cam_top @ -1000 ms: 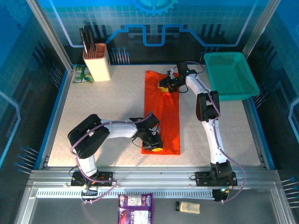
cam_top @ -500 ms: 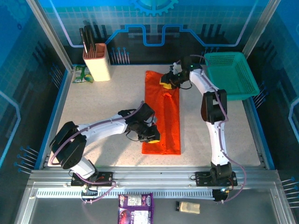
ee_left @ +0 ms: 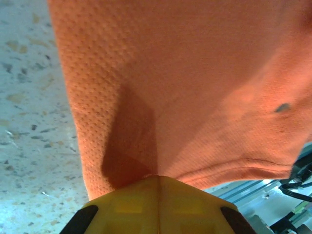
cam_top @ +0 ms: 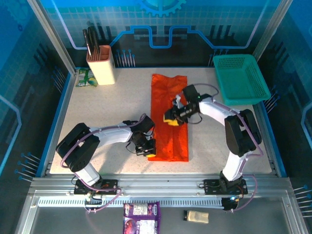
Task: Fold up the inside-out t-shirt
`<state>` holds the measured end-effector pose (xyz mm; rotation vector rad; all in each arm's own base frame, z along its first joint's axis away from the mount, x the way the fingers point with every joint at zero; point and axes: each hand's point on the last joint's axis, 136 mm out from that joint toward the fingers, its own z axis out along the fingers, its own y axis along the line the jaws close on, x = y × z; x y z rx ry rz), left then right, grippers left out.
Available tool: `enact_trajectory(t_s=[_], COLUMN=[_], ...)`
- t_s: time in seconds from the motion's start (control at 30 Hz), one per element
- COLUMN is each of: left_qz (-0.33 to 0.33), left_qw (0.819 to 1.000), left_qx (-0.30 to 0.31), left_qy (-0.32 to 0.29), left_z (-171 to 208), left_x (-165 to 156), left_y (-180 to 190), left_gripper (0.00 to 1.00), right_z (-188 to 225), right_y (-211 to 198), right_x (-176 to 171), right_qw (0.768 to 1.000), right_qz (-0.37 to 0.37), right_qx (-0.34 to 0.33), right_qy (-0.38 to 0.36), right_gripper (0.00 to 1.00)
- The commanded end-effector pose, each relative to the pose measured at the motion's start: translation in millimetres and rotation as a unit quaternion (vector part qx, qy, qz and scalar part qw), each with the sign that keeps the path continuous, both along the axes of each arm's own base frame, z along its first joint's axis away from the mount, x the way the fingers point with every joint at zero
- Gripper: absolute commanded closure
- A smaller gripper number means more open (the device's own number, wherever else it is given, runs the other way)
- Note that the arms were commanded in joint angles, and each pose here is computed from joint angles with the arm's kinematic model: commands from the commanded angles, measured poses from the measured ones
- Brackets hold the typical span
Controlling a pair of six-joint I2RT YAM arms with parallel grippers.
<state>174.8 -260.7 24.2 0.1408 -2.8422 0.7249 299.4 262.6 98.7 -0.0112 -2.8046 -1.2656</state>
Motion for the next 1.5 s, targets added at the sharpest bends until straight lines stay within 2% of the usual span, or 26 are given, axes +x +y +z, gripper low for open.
enact_trajectory(t_s=[0.0,0.17,0.37,0.57,0.63,0.83,0.97,1.07,1.17,1.3,1.47], left_qz=[-0.007,0.003,0.011,0.019,0.018,0.027,0.021,0.014,0.004,0.001,0.0], left_qw=[1.0,1.0,1.0,1.0,1.0,0.999,0.999,0.999,1.0,1.0,1.0], left_qx=[0.001,0.0,0.006,0.007,0.006,-0.042,-0.037,-0.033,-0.019,-0.002,0.008], left_qy=[0.004,0.008,0.017,0.023,0.022,-0.005,-0.02,-0.013,0.004,0.018,0.029], left_z=[-7.8,-10.7,-17.1,-18.5,-13.7,21.1,32.0,24.6,9.7,-7.4,-17.9], left_x=[-4.2,-8.1,-13.3,-18.9,-18.7,-7.7,-1.8,-2.4,-8.5,-18.4,-25.2], left_y=[4.5,7.3,11.8,16.7,17.9,3.0,2.1,1.5,3.9,14.1,19.4], left_gripper=[0.93,0.93,0.93,0.92,0.91,0.88,0.88,0.89,0.9,0.9,0.9], right_z=[11.1,-20.0,-43.7,-105.5,-104.9,-49.8,-29.7,-25.2,-17.9,-8.2,-16.0], right_y=[11.3,12.0,17.3,-10.6,-9.6,1.1,0.6,-0.6,0.3,-1.1,8.9], right_x=[-28.2,-80.2,-115.0,-138.8,-139.5,-118.7,-104.3,-80.2,-41.3,9.2,46.3], right_qw=[1.0,0.999,0.997,0.992,0.992,0.998,0.999,1.0,1.0,0.999,0.997], right_qz=[0.008,0.015,0.029,0.018,0.02,0.027,0.024,0.01,-0.005,-0.021,-0.013], right_qx=[0.028,0.015,0.04,-0.047,-0.045,-0.019,-0.025,-0.027,-0.016,0.011,0.061], right_qy=[-0.011,0.028,0.06,0.114,0.114,0.048,0.02,0.004,-0.02,-0.044,-0.036], right_gripper=[0.57,0.59,0.6,0.65,0.66,0.64,0.63,0.63,0.62,0.62,0.62])
